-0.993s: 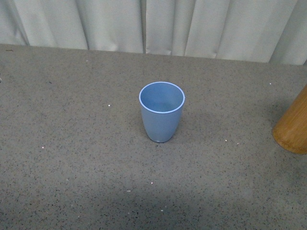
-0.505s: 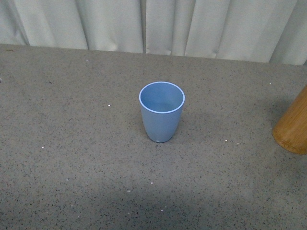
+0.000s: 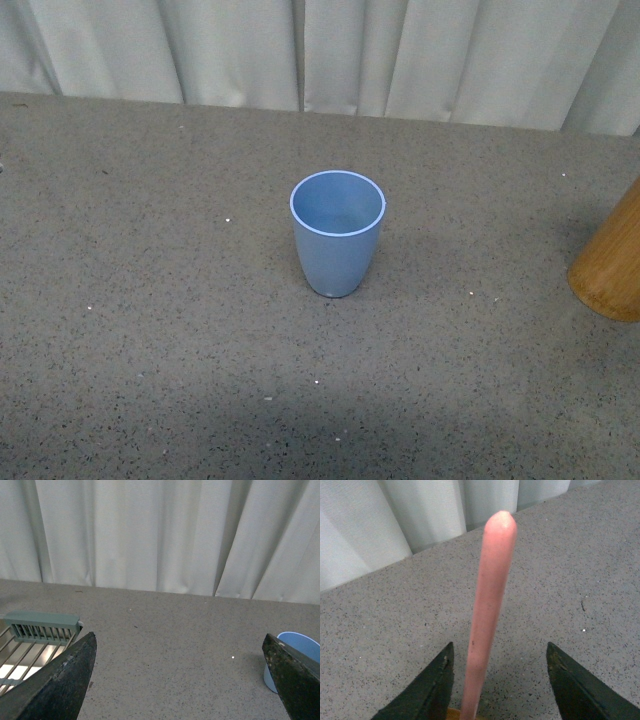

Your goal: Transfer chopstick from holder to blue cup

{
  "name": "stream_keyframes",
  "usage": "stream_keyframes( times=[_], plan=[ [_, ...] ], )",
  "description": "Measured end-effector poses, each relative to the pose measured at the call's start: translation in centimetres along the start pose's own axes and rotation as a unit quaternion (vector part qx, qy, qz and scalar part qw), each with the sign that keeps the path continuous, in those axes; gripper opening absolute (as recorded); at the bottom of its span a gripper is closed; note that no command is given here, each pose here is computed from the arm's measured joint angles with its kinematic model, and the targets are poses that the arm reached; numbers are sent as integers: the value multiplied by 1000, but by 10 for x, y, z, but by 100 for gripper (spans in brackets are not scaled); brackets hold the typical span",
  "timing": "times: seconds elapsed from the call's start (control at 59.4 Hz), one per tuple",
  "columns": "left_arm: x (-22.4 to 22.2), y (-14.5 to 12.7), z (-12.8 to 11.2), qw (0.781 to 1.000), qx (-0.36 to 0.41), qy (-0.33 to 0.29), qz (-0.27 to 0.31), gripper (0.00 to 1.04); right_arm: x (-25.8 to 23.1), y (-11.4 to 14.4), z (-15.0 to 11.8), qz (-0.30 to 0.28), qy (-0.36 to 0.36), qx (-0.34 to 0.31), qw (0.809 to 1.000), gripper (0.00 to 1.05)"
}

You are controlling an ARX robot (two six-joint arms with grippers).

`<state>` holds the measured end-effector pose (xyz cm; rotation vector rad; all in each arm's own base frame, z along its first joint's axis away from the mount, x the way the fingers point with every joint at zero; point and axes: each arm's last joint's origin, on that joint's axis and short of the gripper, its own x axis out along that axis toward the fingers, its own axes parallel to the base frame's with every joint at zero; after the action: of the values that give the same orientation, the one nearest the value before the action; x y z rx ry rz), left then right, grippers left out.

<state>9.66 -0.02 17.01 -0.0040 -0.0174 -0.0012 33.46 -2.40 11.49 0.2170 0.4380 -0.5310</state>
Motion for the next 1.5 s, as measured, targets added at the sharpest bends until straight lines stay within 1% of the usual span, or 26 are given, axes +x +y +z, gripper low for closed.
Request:
stream_keyframes(
  times=[0.084,0.202,0.252,0.32,0.707,0.993,1.06,1.161,1.497],
  plan=[
    [0,0,0,1000,0,0,0,98,-1,2,0,2,-4,-2,1000,36],
    [0,0,0,1000,0,0,0,98,-2,5,0,5,-10,-4,1000,20],
    [0,0,0,1000,0,0,0,98,-2,6,0,7,-13,-6,1000,11],
    [0,0,0,1000,0,0,0,98,-3,8,0,12,-16,-5,1000,3],
    [0,0,0,1000,0,0,0,98,-12,4,-5,21,-22,-2,1000,3],
    [0,0,0,1000,0,0,0,98,-30,-11,-3,26,-30,7,999,3],
    [0,0,0,1000,0,0,0,98,-34,-14,0,25,-34,10,999,3],
    [0,0,0,1000,0,0,0,98,-46,-18,12,30,-52,19,998,3],
    [0,0,0,1000,0,0,0,98,-73,-21,37,47,-88,34,994,3]
  ],
)
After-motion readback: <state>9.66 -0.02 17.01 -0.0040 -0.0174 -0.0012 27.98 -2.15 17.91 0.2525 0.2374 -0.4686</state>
